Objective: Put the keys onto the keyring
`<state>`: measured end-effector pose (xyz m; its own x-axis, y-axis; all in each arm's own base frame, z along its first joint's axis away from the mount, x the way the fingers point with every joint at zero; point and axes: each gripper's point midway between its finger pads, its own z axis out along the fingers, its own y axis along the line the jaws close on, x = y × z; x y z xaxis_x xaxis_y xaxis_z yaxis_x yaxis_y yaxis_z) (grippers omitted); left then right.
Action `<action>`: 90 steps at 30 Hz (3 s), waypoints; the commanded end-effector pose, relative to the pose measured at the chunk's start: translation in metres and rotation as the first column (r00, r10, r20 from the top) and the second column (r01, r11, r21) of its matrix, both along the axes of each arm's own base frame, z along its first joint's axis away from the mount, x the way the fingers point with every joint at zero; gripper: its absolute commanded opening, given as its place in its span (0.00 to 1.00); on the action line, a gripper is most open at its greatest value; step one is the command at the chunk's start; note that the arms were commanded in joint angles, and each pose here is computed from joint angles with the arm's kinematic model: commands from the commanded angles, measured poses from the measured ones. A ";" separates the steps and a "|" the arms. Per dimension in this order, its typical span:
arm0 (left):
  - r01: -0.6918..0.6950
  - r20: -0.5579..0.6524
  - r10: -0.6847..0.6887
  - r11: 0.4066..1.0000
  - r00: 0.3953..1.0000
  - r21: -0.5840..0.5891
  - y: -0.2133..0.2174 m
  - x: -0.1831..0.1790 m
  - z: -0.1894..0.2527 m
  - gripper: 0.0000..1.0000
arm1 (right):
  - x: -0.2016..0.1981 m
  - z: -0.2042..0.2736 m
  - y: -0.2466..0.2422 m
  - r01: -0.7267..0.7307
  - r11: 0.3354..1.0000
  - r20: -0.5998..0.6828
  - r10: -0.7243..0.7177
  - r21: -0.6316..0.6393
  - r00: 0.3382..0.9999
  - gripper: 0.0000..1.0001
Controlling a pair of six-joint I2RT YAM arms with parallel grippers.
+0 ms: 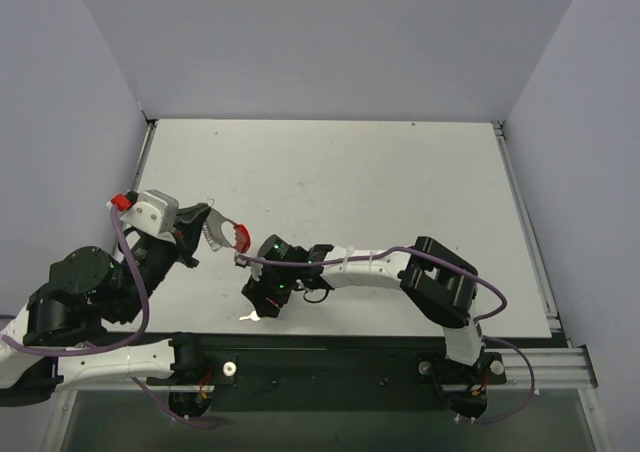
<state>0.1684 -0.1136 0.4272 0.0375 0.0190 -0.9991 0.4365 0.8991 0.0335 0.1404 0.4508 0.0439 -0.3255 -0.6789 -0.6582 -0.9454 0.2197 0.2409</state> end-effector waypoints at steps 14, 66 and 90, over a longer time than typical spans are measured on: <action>0.030 0.022 -0.029 0.997 0.999 -0.065 -0.005 -0.002 0.021 0.00 | -0.012 -0.010 0.022 -0.053 0.998 -0.008 0.053 0.031 0.999 0.45; 0.562 0.259 -0.650 0.754 0.715 0.340 -0.143 -0.058 0.005 0.00 | -0.008 0.309 -0.156 0.131 0.874 0.169 -0.234 0.468 0.957 0.00; 0.648 0.212 -0.761 0.638 0.613 0.416 -0.175 -0.074 -0.016 0.00 | -0.039 0.345 -0.152 0.024 0.839 0.116 -0.104 0.544 0.988 0.00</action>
